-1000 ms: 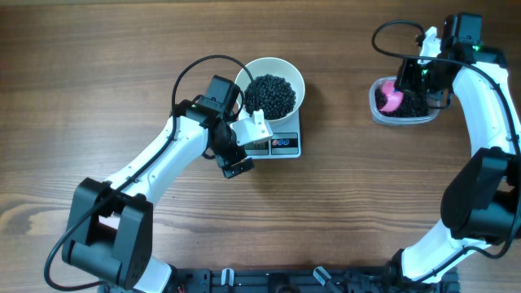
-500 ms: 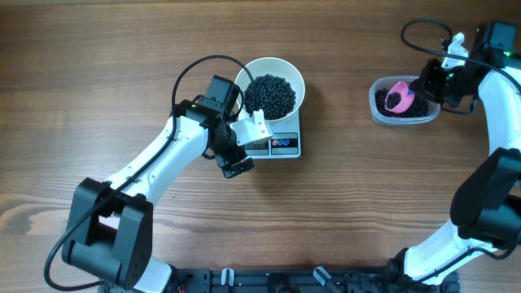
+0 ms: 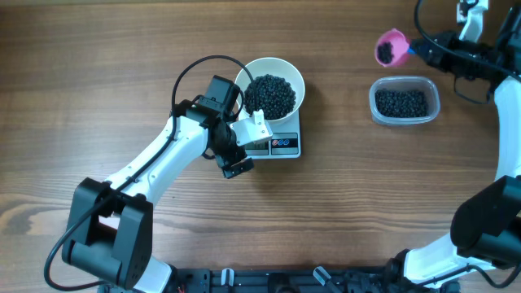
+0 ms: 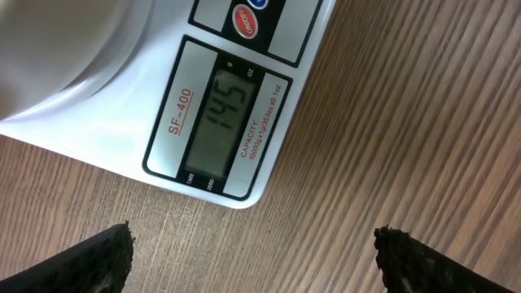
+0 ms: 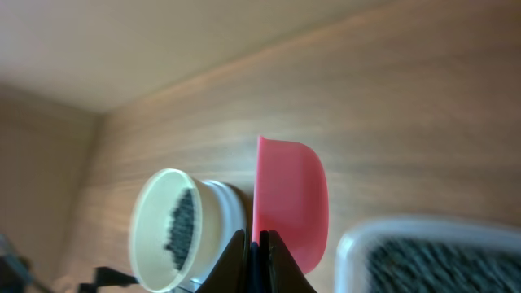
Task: Scoop item into bowl and weigh 150g on scale
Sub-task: 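Carry the scoop with the right gripper over the bowl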
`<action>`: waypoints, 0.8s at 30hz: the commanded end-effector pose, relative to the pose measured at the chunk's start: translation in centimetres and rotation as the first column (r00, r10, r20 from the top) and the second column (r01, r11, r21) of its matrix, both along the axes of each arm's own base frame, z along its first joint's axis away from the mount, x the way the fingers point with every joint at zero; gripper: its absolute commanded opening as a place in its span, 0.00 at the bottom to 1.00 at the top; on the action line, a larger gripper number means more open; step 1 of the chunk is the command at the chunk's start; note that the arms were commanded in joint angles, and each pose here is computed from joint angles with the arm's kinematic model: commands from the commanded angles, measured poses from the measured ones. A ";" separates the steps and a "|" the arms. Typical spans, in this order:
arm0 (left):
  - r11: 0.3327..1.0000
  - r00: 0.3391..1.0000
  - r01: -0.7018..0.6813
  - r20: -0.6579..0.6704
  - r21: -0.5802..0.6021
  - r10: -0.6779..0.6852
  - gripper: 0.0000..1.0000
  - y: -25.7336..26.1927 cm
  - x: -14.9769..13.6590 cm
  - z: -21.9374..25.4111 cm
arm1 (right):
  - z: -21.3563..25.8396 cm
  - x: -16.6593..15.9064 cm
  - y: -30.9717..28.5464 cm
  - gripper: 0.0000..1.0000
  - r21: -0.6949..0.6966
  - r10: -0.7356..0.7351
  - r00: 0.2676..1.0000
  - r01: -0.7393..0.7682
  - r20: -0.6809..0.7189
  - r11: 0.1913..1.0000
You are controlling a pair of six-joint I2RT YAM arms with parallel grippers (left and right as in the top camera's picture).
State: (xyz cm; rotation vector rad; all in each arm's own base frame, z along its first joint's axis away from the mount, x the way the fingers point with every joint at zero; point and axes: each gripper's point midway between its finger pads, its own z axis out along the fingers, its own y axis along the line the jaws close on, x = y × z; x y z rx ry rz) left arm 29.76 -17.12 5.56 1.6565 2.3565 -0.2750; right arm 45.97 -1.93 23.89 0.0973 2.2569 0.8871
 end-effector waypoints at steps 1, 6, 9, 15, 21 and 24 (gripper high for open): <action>1.000 1.000 0.020 -0.013 -0.011 -0.020 1.00 -0.1 -0.3 -0.3 | 4.1 -0.1 6.4 0.04 0.077 0.180 0.975 -0.191 0.133 0.979; 1.000 1.000 0.020 -0.013 -0.011 -0.020 1.00 -0.1 -0.3 -0.3 | 4.2 0.7 15.4 0.04 -0.069 0.310 0.928 -0.302 0.208 0.951; 1.000 1.000 0.020 -0.013 -0.011 -0.020 1.00 -0.1 -0.3 -0.3 | 3.5 -0.6 20.2 0.04 -0.216 0.454 0.854 -0.407 0.254 0.887; 1.000 1.000 0.020 -0.013 -0.011 -0.020 1.00 -0.1 -0.3 -0.3 | 1.8 -0.2 22.1 0.04 -0.380 0.433 0.874 -0.332 0.219 0.863; 1.000 1.000 0.020 -0.013 -0.011 -0.020 1.00 -0.1 -0.3 -0.3 | 1.9 -0.7 22.6 0.04 -0.409 0.501 0.831 -0.380 0.243 0.830; 1.000 1.000 0.020 -0.013 -0.011 -0.020 1.00 -0.1 -0.3 -0.3 | 1.9 -0.7 22.6 0.04 -0.409 0.500 0.831 -0.379 0.244 0.830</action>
